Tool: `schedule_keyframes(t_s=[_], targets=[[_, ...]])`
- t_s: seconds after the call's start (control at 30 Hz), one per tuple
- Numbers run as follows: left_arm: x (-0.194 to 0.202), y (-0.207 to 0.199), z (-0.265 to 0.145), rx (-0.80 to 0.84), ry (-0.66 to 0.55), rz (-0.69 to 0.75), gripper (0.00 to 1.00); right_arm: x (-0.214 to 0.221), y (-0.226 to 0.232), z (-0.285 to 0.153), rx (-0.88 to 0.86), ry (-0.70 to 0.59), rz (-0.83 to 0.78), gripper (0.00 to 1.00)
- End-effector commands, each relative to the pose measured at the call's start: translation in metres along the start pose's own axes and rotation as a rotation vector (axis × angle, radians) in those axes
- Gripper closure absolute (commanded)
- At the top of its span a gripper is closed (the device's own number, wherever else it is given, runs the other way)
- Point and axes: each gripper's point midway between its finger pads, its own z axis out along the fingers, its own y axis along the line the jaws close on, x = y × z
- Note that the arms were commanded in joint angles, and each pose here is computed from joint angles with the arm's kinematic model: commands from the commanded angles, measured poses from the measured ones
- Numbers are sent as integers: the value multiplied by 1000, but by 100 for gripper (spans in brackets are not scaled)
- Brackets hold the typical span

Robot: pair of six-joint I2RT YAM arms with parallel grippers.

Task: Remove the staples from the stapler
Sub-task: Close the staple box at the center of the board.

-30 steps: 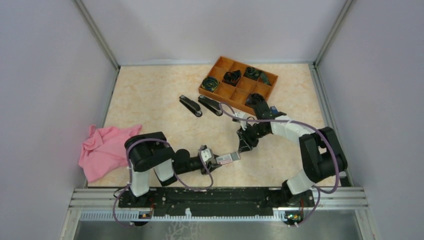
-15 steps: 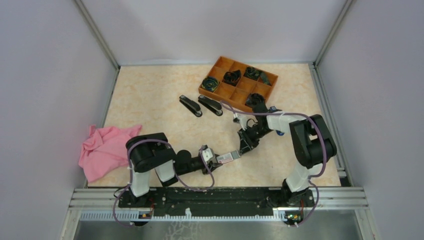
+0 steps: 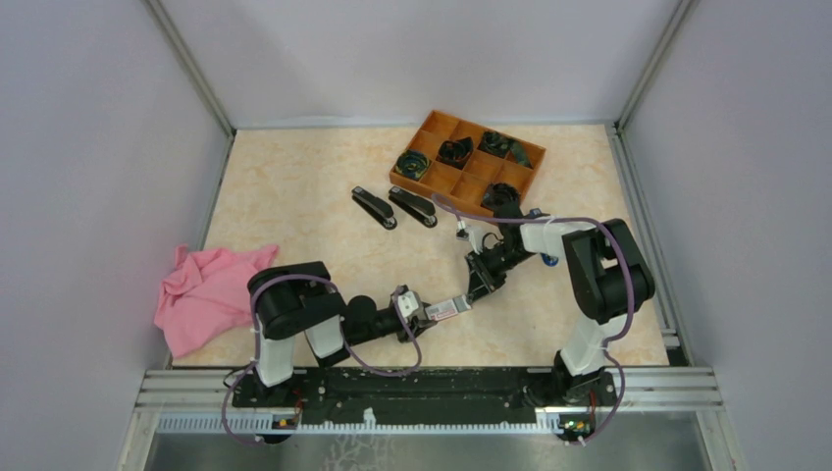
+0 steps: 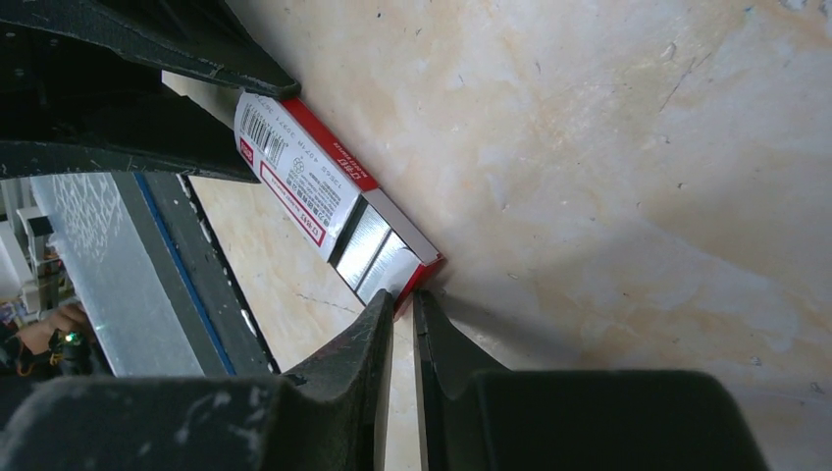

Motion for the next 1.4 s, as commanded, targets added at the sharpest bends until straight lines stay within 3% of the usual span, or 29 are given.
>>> schedule_keyframes(t_s=[0.0, 0.37, 1.13, 1.23, 1.37], targets=[[5, 7, -9, -65, -41, -33, 51, -16, 0, 1, 0, -31, -33, 88], [8, 4, -2, -79, -19, -14, 51, -19, 8, 8, -2, -19, -58, 94], [17, 4, 8, -77, 19, -7, 50, -19, 23, 18, -37, 7, -82, 93], [14, 4, 8, -80, 11, -13, 48, -23, 23, 14, -27, -8, -93, 90], [4, 5, 4, -92, -10, -41, 36, -28, 22, 2, -20, -47, -94, 83]])
